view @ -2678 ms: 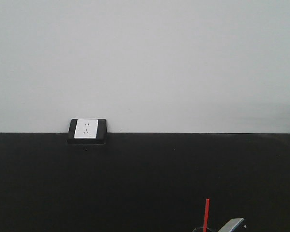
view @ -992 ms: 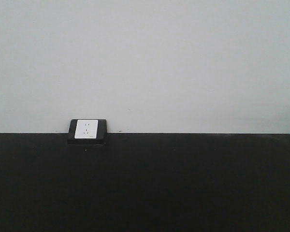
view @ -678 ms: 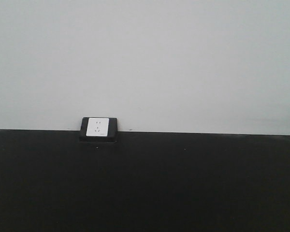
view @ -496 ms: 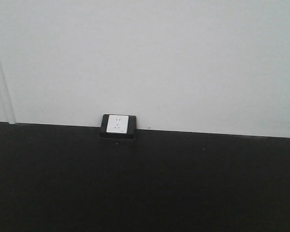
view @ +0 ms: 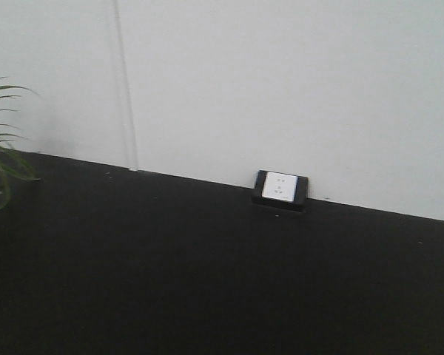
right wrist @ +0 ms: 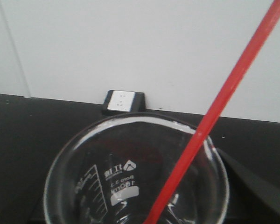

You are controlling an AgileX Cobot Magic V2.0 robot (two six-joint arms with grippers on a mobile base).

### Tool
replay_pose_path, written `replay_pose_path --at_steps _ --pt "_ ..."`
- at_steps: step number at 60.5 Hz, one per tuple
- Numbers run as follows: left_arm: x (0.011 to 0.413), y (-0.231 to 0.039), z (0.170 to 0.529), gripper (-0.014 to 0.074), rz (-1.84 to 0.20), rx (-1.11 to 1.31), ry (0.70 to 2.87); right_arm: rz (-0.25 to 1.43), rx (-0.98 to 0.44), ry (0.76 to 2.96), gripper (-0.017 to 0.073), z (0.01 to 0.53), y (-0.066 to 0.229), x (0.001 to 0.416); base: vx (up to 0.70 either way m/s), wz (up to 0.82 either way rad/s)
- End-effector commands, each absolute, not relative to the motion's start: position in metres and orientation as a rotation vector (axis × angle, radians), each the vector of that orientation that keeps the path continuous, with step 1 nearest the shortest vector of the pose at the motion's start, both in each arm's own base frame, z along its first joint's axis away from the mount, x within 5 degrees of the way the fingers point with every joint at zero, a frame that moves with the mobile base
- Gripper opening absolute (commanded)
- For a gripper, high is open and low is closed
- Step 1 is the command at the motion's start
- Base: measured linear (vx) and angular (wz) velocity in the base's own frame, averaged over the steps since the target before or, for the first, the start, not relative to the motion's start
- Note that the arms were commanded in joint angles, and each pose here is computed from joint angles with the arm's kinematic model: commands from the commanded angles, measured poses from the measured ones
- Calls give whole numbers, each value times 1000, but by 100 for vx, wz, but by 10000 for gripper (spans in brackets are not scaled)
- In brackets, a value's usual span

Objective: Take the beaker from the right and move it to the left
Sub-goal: 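Hold the beaker in the right gripper while the base turns away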

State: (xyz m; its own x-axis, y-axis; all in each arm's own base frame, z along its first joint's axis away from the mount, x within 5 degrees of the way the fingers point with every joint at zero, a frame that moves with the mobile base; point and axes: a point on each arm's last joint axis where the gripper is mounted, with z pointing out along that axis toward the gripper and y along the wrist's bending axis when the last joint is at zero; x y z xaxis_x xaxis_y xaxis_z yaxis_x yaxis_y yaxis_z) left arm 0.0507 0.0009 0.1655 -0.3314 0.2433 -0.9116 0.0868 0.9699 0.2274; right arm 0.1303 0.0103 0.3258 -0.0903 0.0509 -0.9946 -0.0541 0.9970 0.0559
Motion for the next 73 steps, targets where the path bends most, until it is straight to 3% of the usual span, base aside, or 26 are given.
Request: replay_pose_path --at_steps 1,73 --pt "53 0 166 -6 157 239 1844 108 -48 1579 -3 341 14 129 -5 62" --pt "53 0 166 -6 157 239 1844 107 -48 1579 -3 341 14 129 -7 73"
